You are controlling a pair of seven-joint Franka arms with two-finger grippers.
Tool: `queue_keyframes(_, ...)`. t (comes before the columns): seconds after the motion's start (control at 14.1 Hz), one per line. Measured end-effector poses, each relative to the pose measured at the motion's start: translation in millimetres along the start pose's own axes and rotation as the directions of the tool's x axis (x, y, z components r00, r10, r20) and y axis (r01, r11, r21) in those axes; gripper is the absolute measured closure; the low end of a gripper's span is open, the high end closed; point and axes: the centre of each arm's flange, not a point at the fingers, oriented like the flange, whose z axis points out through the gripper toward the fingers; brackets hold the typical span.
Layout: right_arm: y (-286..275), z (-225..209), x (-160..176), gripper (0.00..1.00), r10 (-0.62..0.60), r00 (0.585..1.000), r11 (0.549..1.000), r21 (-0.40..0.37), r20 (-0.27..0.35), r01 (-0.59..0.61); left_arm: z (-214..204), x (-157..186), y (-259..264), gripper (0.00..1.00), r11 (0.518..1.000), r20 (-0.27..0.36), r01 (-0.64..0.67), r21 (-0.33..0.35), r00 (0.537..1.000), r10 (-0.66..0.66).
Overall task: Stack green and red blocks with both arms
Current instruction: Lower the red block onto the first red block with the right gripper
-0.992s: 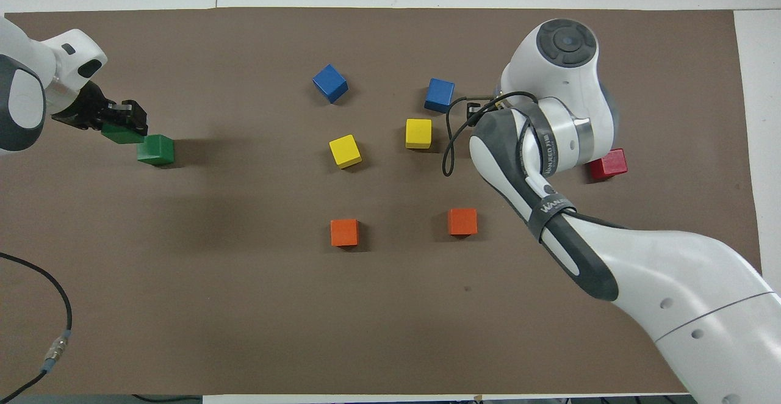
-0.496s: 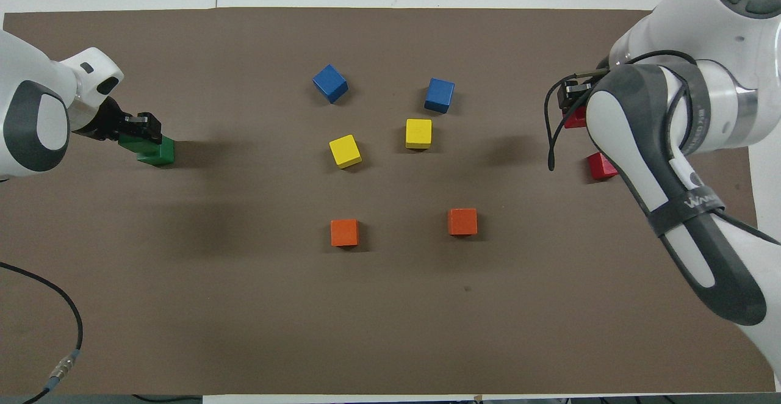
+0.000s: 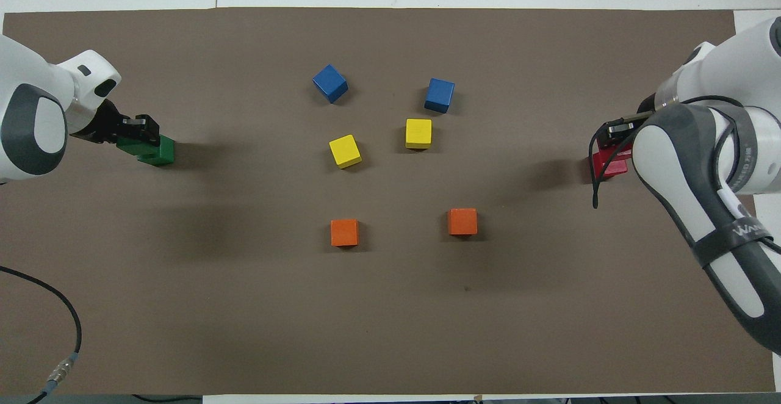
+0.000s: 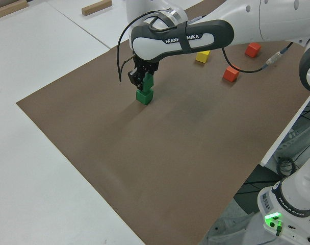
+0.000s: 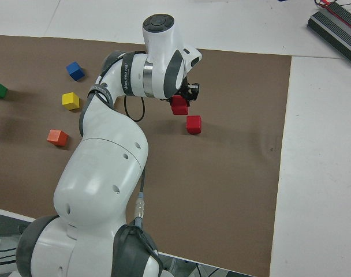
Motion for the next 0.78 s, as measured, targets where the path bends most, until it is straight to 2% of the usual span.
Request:
queue_keyframes(0.28,25.5,19.9,-22.1,0.45,-0.006,1.0,1.0,0.004,0.012,0.006,2.5,-0.8,-0.6,0.44,1.0,-0.008,0.016,0.001,1.0,-0.016)
queue_keyframes(0.78,25.1,34.0,-28.5,0.45,-0.007,1.0,1.0,0.003,0.003,0.007,8.1,-3.1,-6.5,0.44,0.999,-0.01,0.046,0.004,0.999,-0.046)
